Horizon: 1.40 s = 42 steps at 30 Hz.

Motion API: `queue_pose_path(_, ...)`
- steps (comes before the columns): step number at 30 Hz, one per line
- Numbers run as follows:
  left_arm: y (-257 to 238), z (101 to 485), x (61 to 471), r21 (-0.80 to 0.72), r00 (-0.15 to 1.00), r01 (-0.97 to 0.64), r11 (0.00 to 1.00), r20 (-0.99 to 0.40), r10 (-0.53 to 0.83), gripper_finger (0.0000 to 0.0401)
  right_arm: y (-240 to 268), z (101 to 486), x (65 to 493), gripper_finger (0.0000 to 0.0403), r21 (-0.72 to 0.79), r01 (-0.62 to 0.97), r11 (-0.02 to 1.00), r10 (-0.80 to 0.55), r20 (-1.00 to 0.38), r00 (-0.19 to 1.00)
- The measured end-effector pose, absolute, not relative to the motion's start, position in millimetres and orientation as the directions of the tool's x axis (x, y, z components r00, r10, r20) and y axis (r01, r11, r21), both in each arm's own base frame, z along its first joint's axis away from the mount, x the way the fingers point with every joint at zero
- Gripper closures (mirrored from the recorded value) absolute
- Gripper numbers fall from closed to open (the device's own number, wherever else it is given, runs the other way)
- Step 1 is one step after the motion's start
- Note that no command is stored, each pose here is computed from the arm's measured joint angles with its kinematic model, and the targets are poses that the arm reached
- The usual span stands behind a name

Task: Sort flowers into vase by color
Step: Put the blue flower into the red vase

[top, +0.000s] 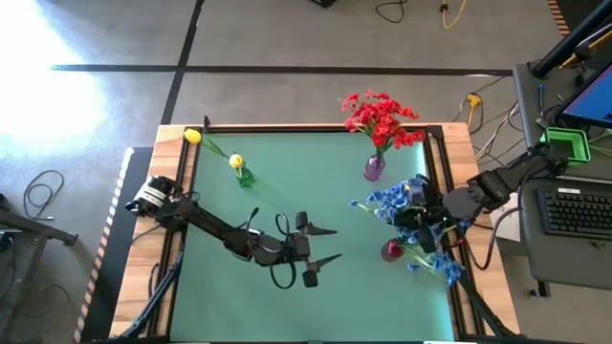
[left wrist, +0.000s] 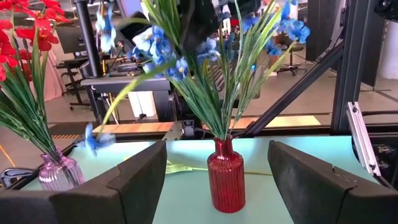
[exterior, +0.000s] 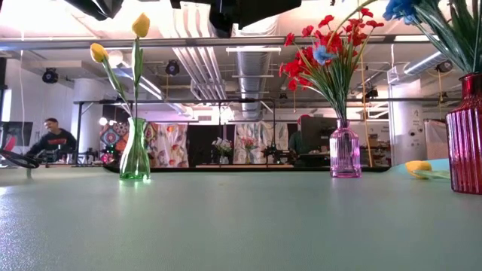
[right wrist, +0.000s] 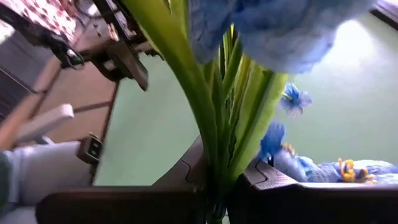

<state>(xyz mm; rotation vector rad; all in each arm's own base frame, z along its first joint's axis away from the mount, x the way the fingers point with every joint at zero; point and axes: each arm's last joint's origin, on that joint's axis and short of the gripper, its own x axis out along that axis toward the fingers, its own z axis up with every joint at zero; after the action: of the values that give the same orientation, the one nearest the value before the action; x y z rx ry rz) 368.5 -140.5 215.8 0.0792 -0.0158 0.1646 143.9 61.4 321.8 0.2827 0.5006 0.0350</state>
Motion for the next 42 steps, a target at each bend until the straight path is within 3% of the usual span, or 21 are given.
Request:
queue_pose_path(7, -140.6, 216.5, 368.8, 0.071, 0.986, -0.165, 0.984, 0.025, 0.163, 0.0133, 62.3, 318.6, 146.5, 0.0383, 0.196, 0.011, 0.981, 0.086, -0.479, 0.874)
queue_pose_path(17, -139.7, 216.5, 369.2, 0.076, 0.986, -0.165, 0.983, 0.025, 0.163, 0.0133, 64.4, 314.5, 146.7, 0.0383, 0.197, -0.048, 0.979, 0.143, -0.504, 0.851)
queue_pose_path(33, -124.1, 248.3, 399.3, 0.163, 0.991, -0.018, 0.986, 0.134, -0.004, 0.0133, 64.4, 312.7, 148.4, 0.0381, 0.151, -0.043, 0.988, 0.115, -0.511, 0.852)
queue_pose_path(42, -119.7, 244.4, 447.8, 0.189, 0.992, -0.019, 0.982, 0.128, -0.006, 0.0133, 64.2, 311.7, 148.6, 0.0297, 0.159, -0.022, 0.987, 0.103, -0.519, 0.849)
